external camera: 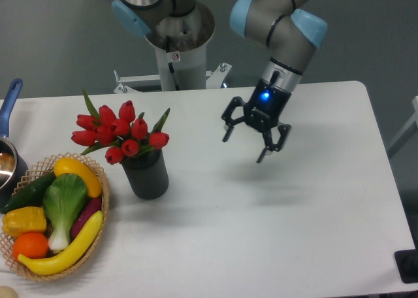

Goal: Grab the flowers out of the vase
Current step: 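Move the open gripper toward the red tulips in the black vase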

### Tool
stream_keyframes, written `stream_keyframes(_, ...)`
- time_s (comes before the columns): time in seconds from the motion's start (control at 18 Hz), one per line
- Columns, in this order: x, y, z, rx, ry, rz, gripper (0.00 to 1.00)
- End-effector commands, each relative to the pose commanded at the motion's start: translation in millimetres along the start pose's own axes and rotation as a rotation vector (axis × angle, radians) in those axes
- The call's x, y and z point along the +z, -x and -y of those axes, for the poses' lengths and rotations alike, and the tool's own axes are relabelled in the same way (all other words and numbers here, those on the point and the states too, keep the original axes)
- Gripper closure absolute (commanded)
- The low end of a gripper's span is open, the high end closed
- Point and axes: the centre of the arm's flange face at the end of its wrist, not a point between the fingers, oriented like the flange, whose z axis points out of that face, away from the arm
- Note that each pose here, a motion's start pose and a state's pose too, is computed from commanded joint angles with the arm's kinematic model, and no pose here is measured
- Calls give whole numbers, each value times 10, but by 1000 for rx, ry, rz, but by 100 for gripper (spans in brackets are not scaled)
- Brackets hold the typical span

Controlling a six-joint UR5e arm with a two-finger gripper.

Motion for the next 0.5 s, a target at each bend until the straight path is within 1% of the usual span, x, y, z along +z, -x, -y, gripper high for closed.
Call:
stream_keyframes(0.17, 94, -308, 151, 17, -71, -37, 0)
stream_keyframes(0.5, 401, -695, 367, 47, -143, -135, 0)
